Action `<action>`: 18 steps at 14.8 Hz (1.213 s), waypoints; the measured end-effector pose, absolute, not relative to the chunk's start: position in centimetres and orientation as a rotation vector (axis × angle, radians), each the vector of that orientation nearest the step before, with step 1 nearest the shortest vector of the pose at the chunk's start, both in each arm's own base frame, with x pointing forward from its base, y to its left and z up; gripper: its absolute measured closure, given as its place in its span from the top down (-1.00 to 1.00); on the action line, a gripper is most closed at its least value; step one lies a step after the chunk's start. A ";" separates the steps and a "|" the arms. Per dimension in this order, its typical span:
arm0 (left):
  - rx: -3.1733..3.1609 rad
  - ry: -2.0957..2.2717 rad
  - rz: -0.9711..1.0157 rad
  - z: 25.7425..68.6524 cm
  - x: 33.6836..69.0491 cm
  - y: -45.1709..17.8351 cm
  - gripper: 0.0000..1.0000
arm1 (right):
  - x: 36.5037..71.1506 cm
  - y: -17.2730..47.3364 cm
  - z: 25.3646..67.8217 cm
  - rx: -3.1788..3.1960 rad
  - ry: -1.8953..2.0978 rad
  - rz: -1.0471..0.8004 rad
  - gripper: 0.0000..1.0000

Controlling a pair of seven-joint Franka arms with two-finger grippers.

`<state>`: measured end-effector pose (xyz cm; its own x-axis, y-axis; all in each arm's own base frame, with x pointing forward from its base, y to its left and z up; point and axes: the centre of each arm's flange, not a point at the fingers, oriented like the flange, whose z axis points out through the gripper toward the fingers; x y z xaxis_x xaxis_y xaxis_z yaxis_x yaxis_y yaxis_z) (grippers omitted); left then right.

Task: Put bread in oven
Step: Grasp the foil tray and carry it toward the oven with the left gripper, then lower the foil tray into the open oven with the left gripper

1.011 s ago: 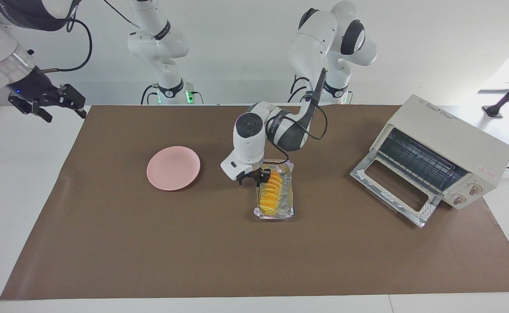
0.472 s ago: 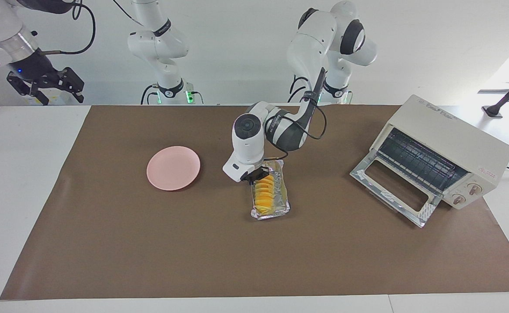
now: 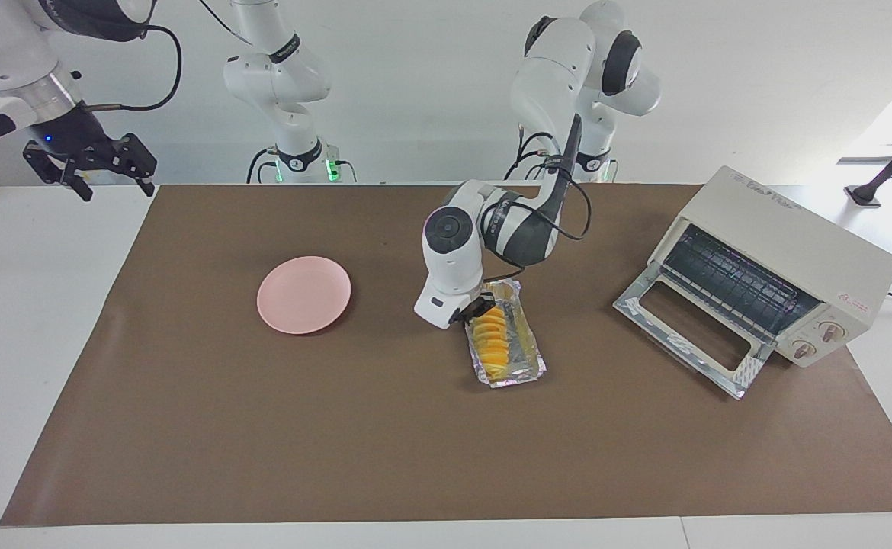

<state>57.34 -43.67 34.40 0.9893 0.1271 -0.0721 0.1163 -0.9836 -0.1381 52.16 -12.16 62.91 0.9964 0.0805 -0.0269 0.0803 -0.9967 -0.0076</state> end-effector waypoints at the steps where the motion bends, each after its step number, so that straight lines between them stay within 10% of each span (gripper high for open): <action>1: -2.994 -0.219 0.111 35.7 58.1 -42.6 -0.96 | 52.1 -12.1 62.9 -3.132 -0.128 0.042 1.00; 9: -2.947 -0.453 0.030 39.9 61.4 -37.0 -0.96 | 52.1 -11.2 63.1 -3.132 -0.154 0.037 1.00; 18: -2.726 -0.956 0.193 38.9 68.5 -14.5 -0.96 | 52.1 -10.9 63.1 -3.131 -0.161 0.044 1.00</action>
<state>68.45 -14.48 38.88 0.7765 0.6286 -0.0430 0.5961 -0.7551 -0.2730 52.09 -10.94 63.13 0.9943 0.1029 -0.0276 0.1027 -0.9947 -0.0079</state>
